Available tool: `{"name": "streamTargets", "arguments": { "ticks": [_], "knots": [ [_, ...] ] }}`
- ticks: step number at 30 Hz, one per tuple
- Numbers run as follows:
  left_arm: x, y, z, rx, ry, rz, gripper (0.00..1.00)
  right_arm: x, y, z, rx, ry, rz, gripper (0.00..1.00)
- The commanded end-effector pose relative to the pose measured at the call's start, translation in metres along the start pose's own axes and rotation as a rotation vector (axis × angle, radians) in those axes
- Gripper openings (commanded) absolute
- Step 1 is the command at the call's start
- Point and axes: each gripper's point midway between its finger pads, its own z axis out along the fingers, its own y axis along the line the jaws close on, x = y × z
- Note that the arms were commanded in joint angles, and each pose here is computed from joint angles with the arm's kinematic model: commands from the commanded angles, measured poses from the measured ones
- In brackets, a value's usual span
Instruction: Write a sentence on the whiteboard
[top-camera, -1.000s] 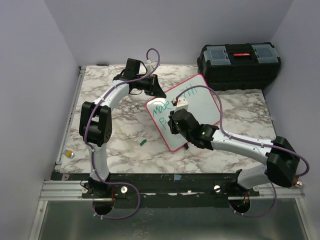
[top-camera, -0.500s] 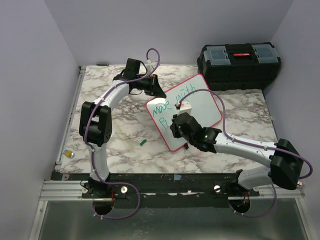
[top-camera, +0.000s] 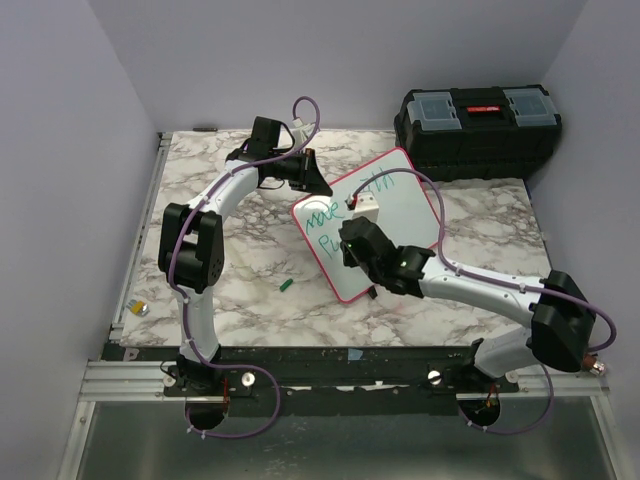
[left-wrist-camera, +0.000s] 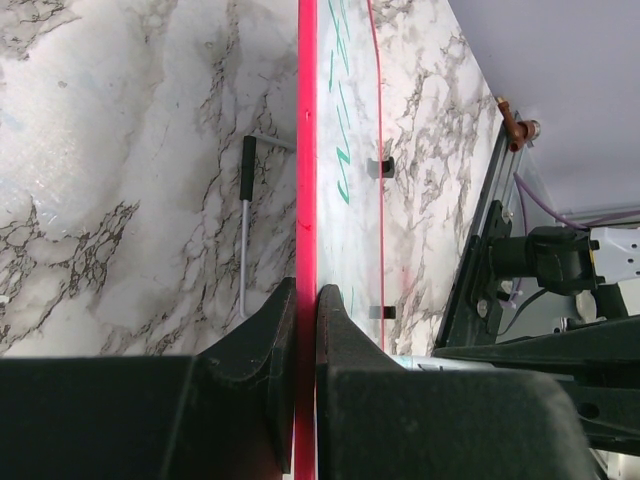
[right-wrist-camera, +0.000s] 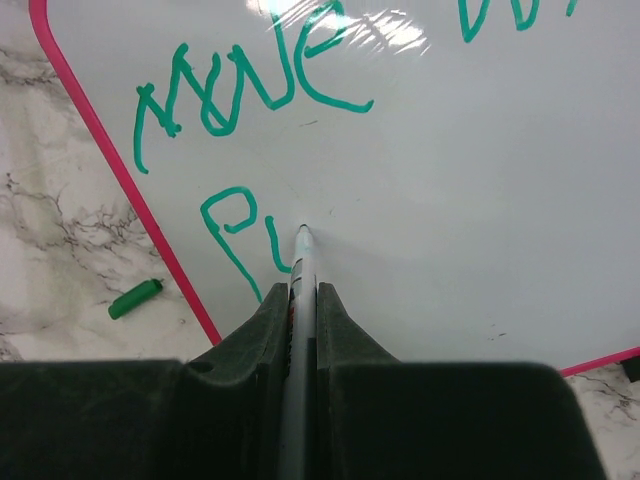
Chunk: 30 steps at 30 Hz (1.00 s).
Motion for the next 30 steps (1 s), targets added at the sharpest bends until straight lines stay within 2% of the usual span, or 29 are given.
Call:
{"name": "streamTargets", "arguments": {
  "ticks": [1, 12, 30],
  "knots": [
    [-0.002, 0.015, 0.0, -0.061, -0.016, 0.105, 0.0, -0.002, -0.007, 0.009, 0.067, 0.001, -0.037, 0.01],
    [-0.003, 0.015, -0.001, -0.059, -0.017, 0.105, 0.0, -0.008, -0.001, 0.014, 0.065, -0.005, -0.039, 0.01],
    [-0.003, 0.015, -0.002, -0.06, -0.02, 0.109, 0.0, 0.039, -0.007, -0.003, -0.015, 0.113, -0.008, 0.01]
  ]
}}
